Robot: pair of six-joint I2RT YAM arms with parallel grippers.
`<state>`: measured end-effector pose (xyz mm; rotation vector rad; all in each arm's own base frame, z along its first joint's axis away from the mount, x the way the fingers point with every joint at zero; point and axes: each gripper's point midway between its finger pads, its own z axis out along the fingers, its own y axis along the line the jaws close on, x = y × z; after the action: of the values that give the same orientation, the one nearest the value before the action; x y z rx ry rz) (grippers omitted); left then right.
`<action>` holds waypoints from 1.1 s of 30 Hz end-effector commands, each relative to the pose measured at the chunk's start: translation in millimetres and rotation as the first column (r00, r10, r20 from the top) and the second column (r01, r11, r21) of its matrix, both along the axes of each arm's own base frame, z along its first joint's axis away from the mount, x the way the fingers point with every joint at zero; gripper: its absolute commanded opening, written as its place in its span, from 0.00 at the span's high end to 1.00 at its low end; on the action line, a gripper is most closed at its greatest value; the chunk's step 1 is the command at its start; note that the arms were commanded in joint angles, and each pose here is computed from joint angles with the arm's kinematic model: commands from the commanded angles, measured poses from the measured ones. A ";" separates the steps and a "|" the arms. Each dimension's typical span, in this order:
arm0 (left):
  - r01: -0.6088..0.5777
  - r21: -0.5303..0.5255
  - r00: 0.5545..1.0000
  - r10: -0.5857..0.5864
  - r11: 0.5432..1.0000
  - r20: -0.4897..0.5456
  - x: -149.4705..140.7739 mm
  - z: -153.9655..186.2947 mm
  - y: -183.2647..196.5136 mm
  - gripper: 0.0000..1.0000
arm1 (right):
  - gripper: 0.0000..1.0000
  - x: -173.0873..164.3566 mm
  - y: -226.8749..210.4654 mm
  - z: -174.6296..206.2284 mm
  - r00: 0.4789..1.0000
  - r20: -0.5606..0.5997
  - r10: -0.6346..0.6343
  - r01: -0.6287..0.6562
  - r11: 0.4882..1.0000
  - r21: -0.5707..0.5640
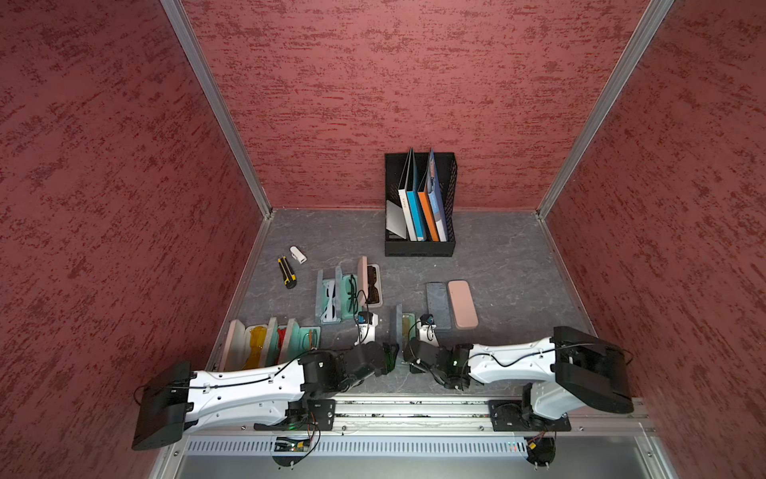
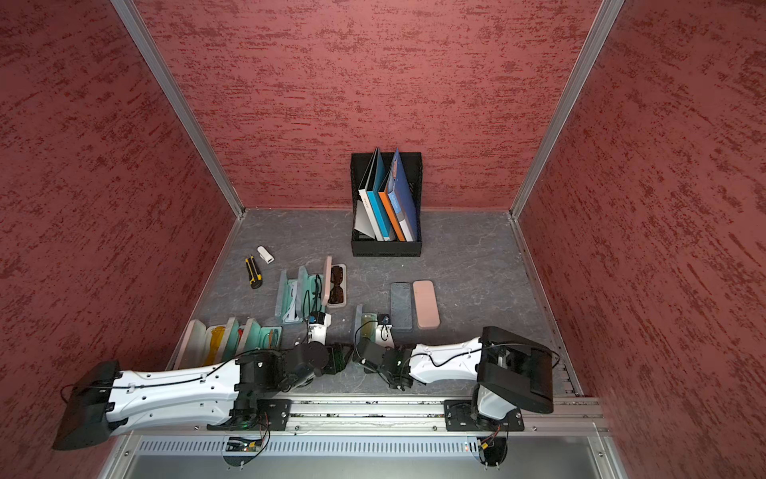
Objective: Close the glasses case
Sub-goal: Close the glasses case at the center of the board.
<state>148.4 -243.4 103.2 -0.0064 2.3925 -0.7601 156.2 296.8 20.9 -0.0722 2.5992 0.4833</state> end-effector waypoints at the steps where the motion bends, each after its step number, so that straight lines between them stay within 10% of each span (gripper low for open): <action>1: 0.031 -0.008 1.000 -0.031 0.999 0.007 4.2 9.0 -9.8 0.45 | 0.73 -5.1 -6.6 -2.2 1.000 -0.002 0.020 -0.020 1.000 -0.023; 33: 0.118 0.212 0.990 -0.097 0.970 -0.104 23.5 -39.0 -50.6 0.92 | 0.88 -6.4 -9.5 5.2 0.998 0.019 0.059 -0.061 0.993 0.104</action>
<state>176.5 -297.9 84.2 0.1365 2.5138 -0.6082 150.8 285.8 23.7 -0.1106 2.5654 0.5926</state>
